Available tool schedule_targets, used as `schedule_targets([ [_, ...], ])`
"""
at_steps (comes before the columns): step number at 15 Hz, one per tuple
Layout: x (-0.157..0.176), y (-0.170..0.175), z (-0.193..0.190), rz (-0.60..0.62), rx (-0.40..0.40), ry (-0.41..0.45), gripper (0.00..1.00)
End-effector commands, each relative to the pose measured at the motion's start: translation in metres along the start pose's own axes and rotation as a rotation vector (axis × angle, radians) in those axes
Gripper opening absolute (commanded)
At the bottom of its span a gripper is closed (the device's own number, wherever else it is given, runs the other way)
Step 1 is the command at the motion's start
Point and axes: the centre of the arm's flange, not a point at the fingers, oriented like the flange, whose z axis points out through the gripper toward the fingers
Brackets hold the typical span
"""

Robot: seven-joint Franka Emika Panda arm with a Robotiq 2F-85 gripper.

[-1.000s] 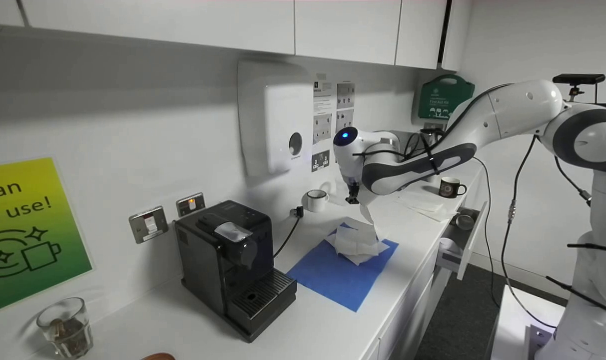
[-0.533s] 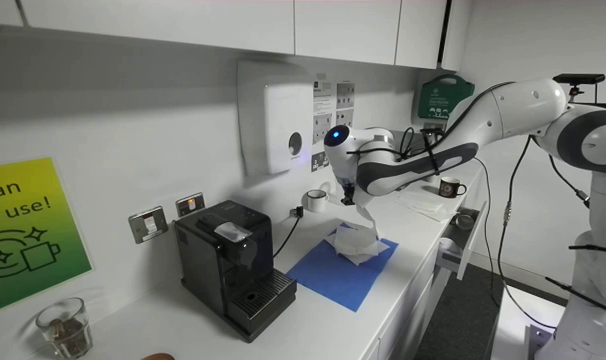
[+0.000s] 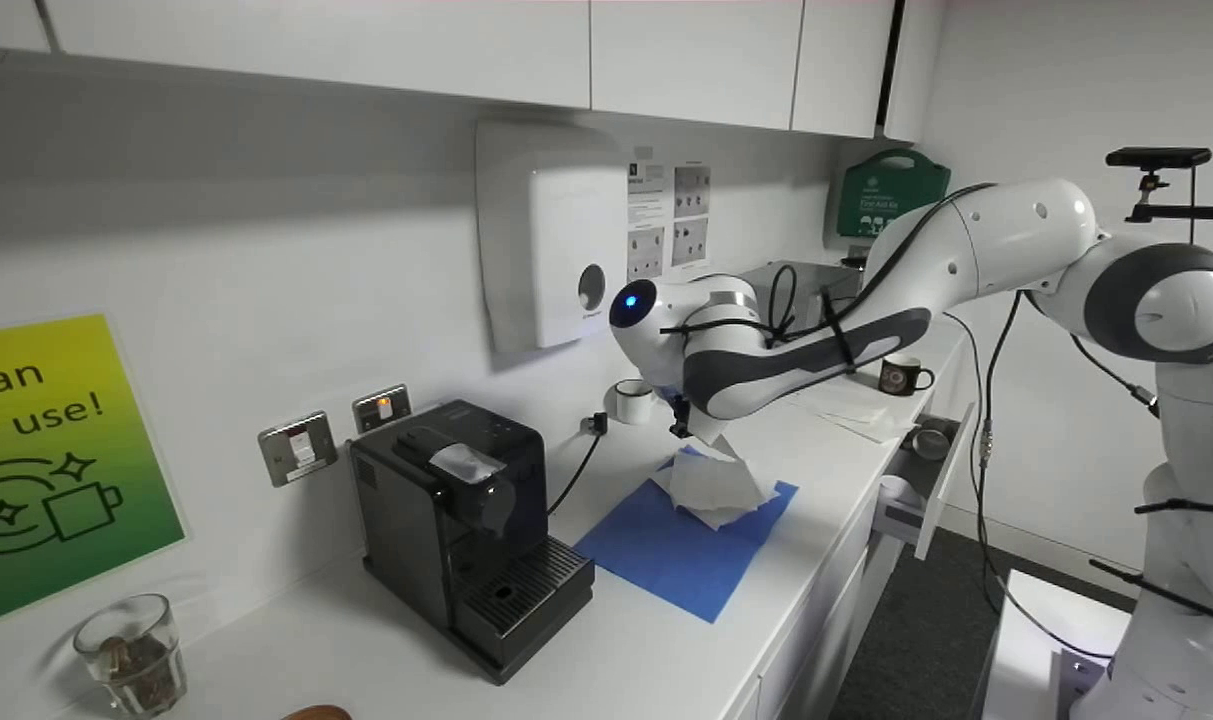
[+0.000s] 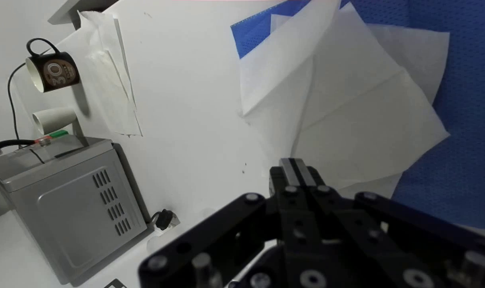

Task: Unfold the blue placemat, place the white napkins on the mat then fold the mat in half

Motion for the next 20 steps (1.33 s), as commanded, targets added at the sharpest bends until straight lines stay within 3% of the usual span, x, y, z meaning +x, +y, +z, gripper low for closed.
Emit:
schedule_targets([
  [1, 0.014, -0.010, -0.008, -0.005, -0.044, -0.013, 0.00],
  [15, 0.033, -0.021, -0.010, 0.024, -0.056, -0.040, 0.00],
  [16, 0.034, -0.021, -0.011, 0.026, -0.060, -0.042, 0.26],
  [17, 0.035, -0.021, -0.011, 0.031, -0.063, -0.043, 0.27],
  [20, 0.037, -0.018, -0.010, 0.037, -0.064, -0.052, 0.51],
])
